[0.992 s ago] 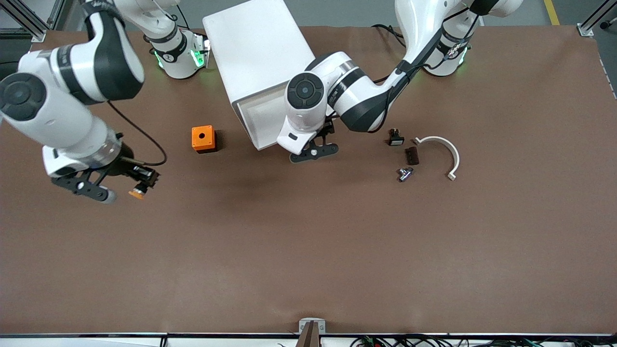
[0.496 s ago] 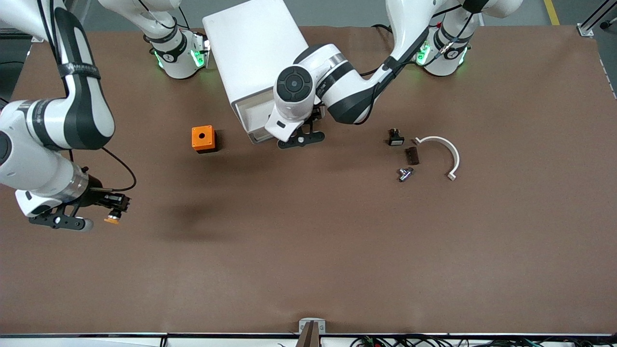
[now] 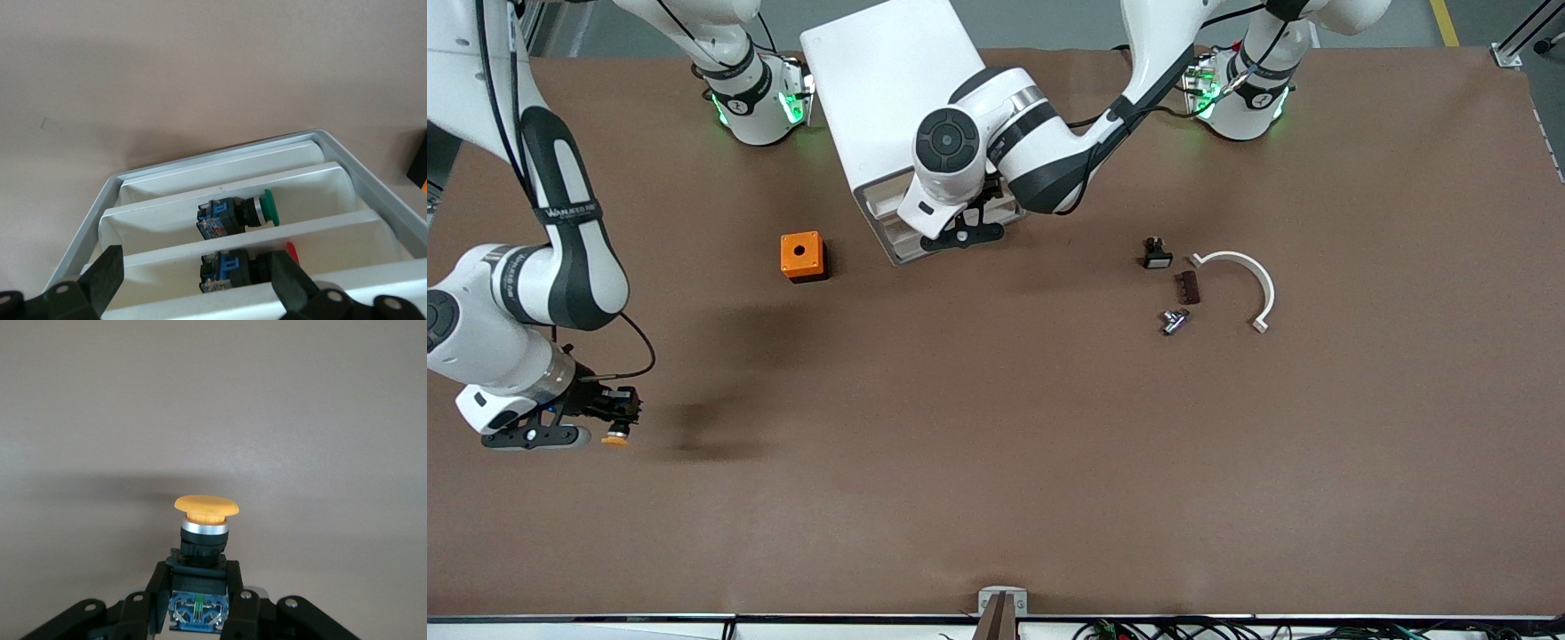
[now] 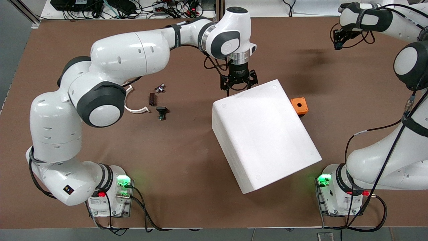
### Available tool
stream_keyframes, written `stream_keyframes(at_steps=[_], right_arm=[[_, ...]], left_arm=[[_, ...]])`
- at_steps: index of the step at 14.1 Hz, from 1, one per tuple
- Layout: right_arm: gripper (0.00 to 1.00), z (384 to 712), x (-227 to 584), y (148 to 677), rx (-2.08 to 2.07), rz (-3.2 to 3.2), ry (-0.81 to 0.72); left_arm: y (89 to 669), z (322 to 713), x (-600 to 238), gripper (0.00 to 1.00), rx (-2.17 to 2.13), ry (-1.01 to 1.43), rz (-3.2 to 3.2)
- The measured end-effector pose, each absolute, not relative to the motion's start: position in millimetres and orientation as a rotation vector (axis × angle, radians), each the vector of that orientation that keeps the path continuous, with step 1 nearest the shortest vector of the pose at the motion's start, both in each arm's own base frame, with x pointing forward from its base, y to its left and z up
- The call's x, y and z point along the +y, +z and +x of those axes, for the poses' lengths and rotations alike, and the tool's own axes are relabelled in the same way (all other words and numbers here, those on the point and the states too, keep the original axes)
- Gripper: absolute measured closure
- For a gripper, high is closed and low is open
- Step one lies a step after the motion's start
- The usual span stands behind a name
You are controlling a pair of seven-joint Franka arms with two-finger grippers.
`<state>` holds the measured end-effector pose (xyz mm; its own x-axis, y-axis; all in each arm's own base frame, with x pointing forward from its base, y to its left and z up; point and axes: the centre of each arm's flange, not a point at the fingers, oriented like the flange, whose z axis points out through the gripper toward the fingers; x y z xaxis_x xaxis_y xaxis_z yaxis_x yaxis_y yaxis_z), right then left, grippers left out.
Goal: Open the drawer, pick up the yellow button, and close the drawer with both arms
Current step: 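Push the drawer shut with the left gripper while the right gripper carries the button, then set the button on the table with the right gripper while the left gripper withdraws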
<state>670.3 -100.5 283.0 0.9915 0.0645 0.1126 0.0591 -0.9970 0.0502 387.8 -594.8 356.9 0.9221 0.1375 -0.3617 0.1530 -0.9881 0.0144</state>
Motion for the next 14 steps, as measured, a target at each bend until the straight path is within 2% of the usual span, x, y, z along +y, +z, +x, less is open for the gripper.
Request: stream_keyframes(at_steps=[5,9,12,14], right_arm=[[0.62,667.3,-123.9,231.8,0.100,3.090,0.164],[0.62,665.1,-127.6,217.0,0.094,3.095,0.144],[0.62,665.4,-128.0,214.3,0.093,3.094,0.152],[0.62,665.6,-128.3,211.5,0.093,3.093,0.158]], left_arm=[[349.2,368.3,-607.2,0.00,0.199,-0.605,3.038],[347.1,369.0,-606.6,0.00,0.206,-0.614,3.036],[348.7,374.4,-604.1,0.00,0.222,-0.614,3.028],[352.3,391.3,-594.5,0.00,0.264,-0.601,3.015]])
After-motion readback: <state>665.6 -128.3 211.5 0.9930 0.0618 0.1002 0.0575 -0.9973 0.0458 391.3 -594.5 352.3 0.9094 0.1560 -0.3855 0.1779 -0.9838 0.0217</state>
